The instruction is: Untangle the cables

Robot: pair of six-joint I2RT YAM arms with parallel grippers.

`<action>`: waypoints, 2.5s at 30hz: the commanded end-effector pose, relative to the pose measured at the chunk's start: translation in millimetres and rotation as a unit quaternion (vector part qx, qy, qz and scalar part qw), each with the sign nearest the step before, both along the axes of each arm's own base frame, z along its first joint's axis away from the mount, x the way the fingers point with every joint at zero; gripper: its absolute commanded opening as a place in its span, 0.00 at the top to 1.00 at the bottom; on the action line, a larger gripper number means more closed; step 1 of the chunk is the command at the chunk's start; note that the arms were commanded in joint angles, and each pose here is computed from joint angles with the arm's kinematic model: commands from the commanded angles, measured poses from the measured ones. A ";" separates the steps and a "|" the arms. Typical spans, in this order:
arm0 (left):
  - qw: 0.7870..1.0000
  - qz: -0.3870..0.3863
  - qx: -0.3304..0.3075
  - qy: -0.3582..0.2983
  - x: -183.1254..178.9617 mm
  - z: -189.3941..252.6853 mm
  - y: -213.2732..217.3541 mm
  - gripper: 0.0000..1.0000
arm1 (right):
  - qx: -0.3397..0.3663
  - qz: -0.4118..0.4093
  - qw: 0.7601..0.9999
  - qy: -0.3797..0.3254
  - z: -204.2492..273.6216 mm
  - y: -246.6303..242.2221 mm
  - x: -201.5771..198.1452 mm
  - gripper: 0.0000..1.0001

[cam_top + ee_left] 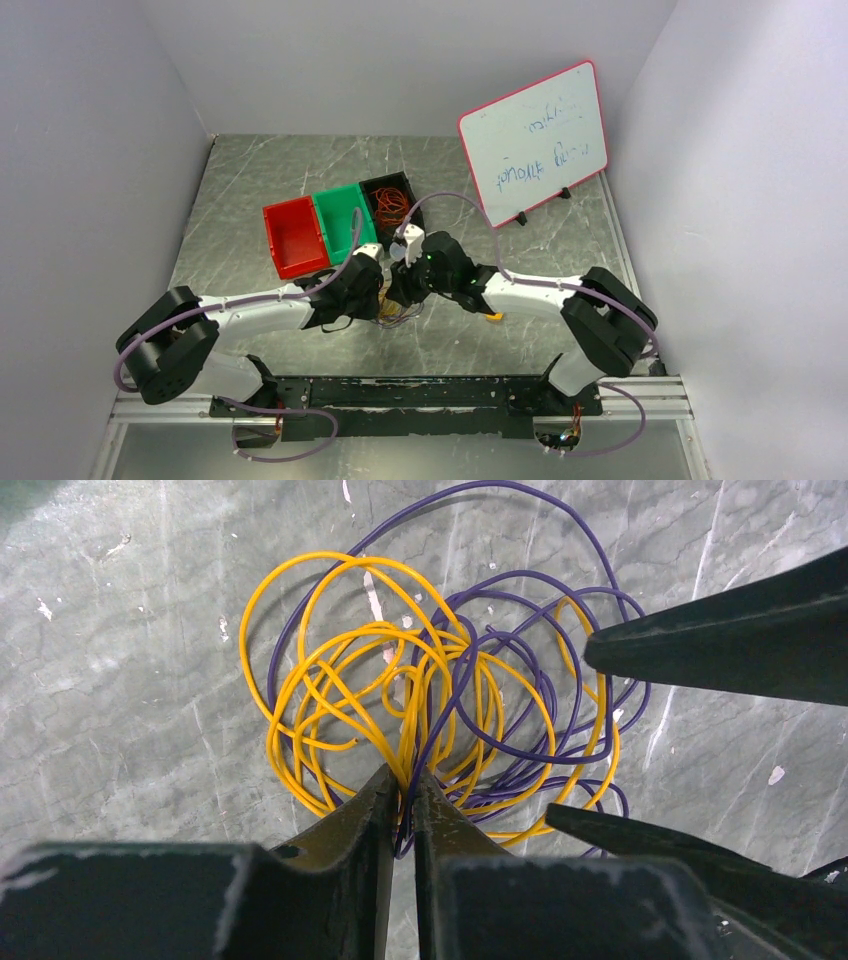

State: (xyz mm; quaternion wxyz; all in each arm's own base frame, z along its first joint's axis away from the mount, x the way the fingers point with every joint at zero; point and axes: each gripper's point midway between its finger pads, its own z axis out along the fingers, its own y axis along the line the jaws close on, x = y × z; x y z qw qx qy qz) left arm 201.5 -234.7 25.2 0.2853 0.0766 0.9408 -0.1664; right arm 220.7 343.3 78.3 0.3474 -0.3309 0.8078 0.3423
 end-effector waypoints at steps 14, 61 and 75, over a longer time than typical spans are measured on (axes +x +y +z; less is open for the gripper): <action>1.000 0.002 -0.007 -0.015 7.7 7.3 -6.9 0.85 | -0.001 0.018 1.000 -0.007 -14.5 6.7 4.3 0.63; 1.000 0.020 0.020 -0.001 8.6 -9.9 -0.1 0.66 | 0.095 -0.276 0.925 -0.242 291.2 -125.2 69.3 1.00; 0.999 0.020 0.035 0.003 9.1 -17.1 2.1 0.70 | 0.103 -0.372 0.853 -0.351 395.8 -199.2 54.1 1.00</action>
